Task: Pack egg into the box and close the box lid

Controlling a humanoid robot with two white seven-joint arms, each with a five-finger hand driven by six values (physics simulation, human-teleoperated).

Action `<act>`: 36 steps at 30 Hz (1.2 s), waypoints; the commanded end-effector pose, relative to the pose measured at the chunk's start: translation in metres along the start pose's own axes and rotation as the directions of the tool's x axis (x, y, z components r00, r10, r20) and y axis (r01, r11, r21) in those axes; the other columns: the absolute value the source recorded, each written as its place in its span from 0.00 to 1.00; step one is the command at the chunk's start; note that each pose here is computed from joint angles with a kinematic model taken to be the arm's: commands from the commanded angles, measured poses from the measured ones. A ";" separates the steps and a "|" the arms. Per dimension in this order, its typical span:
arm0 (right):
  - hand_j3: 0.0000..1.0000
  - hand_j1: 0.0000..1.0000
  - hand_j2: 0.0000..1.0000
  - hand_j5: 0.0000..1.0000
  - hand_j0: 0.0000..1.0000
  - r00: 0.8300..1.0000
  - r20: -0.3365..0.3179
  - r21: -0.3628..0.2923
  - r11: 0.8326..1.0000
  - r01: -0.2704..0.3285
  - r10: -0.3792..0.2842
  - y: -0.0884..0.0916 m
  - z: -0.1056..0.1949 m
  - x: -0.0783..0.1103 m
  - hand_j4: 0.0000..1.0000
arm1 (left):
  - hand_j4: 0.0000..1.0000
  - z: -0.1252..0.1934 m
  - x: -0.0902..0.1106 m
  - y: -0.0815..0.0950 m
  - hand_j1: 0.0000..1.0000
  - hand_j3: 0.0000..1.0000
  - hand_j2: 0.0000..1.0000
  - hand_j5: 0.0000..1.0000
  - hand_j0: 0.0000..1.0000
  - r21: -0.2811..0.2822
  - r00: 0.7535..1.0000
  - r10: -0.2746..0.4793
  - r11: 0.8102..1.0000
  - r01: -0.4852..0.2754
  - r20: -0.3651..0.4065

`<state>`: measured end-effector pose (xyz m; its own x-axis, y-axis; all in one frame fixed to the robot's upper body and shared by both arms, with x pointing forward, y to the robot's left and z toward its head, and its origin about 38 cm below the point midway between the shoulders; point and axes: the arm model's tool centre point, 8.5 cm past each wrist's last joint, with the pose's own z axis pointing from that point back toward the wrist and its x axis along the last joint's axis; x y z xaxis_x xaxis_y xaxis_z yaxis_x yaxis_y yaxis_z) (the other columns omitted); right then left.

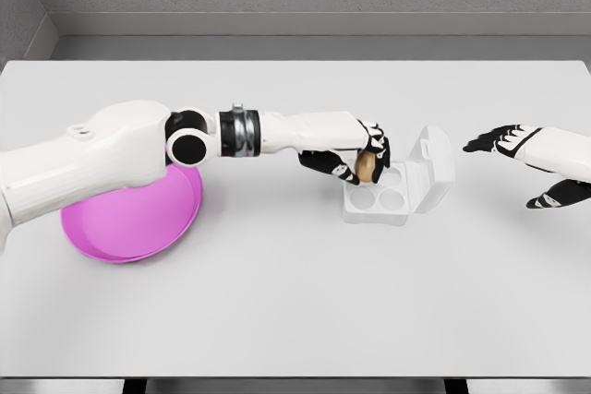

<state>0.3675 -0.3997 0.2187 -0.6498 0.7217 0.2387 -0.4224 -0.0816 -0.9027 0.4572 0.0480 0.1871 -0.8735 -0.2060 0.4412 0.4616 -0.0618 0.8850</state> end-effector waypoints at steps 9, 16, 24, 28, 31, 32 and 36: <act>1.00 1.00 1.00 1.00 1.00 1.000 0.000 -0.004 1.000 0.005 -0.005 -0.001 0.000 0.000 1.00 | 0.38 -0.002 0.005 -0.004 0.38 0.38 0.38 0.38 0.38 -0.002 1.000 0.008 1.000 -0.008 0.018; 1.00 1.00 1.00 1.00 1.00 1.000 0.001 -0.003 1.000 0.005 -0.005 0.000 0.000 0.000 1.00 | 0.41 -0.001 0.005 -0.005 0.41 0.41 0.41 0.41 0.41 -0.003 1.000 0.011 1.000 -0.011 0.018; 1.00 1.00 1.00 1.00 1.00 1.000 0.003 -0.003 1.000 0.001 -0.001 0.003 -0.005 0.001 1.00 | 0.41 0.001 -0.004 -0.010 0.41 0.41 0.41 0.41 0.41 -0.004 1.000 0.016 1.000 -0.016 -0.009; 1.00 1.00 1.00 1.00 1.00 1.000 0.003 -0.002 1.000 0.002 -0.002 0.003 -0.005 0.001 1.00 | 0.40 -0.003 -0.007 -0.010 0.40 0.40 0.40 0.40 0.40 -0.003 1.000 0.015 1.000 -0.015 -0.020; 1.00 1.00 1.00 1.00 1.00 1.000 0.003 -0.002 1.000 0.002 -0.002 0.003 -0.005 0.001 1.00 | 0.40 -0.008 -0.009 -0.011 0.40 0.40 0.40 0.40 0.40 -0.003 1.000 0.016 1.000 -0.016 -0.025; 1.00 1.00 1.00 1.00 1.00 1.000 0.003 -0.002 1.000 0.002 -0.002 0.003 -0.005 0.001 1.00 | 0.40 -0.010 -0.010 -0.012 0.40 0.40 0.40 0.40 0.40 -0.004 1.000 0.017 1.000 -0.017 -0.026; 1.00 1.00 1.00 1.00 1.00 1.000 0.002 -0.003 1.000 0.002 -0.002 0.003 -0.004 0.001 1.00 | 0.40 -0.011 -0.011 -0.013 0.40 0.40 0.40 0.40 0.40 -0.006 0.999 0.014 1.000 -0.014 -0.031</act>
<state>0.3682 -0.3957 0.2137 -0.6524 0.7200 0.2368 -0.4214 -0.0849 -0.9029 0.4613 0.0420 0.1690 -0.8636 -0.2342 0.4464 0.4731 -0.0708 0.8781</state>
